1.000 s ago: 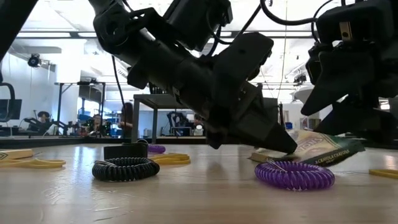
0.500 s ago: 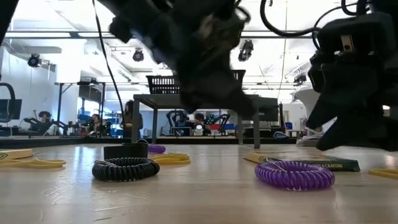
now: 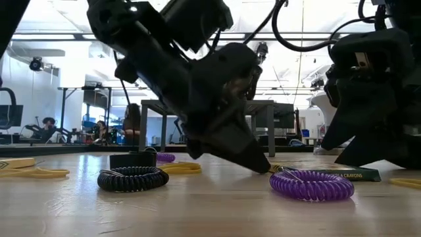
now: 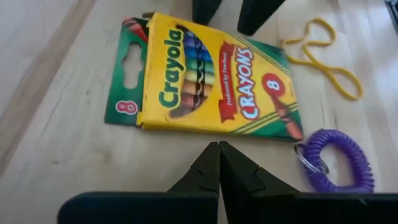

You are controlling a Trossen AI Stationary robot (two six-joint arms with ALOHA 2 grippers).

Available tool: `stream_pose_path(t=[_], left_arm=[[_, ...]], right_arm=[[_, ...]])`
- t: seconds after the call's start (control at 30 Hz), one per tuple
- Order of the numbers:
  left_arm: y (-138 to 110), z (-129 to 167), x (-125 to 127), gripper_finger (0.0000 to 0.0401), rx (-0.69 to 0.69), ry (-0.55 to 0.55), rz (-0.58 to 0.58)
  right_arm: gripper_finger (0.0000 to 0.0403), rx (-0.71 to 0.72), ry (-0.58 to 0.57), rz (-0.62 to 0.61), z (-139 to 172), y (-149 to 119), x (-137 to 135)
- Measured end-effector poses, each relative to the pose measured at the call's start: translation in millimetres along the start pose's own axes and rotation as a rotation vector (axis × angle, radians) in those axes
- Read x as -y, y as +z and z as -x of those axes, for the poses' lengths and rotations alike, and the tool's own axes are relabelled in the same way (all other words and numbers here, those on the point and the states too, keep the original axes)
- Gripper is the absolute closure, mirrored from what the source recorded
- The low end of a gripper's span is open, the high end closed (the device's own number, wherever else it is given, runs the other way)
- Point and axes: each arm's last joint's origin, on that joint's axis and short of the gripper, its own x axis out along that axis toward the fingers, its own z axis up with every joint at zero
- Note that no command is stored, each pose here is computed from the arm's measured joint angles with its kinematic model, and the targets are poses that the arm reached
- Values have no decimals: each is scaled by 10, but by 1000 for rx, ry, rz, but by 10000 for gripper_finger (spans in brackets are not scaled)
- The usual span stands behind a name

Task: Pick & Place Office Desk Supplies
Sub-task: Put the crayon box into the bottom black bin on the shelf

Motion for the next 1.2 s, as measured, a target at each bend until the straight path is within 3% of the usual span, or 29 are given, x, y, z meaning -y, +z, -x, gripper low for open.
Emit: stream_pose_path(t=[0.33,1.2], left_arm=[[36,-91,-114,395,51,-6,19],[44,-96,-113,395,75,0,45]], right_arm=[[211,-1,12,-7,-11,21,-24],[211,67,128,-106,169,130,-233]])
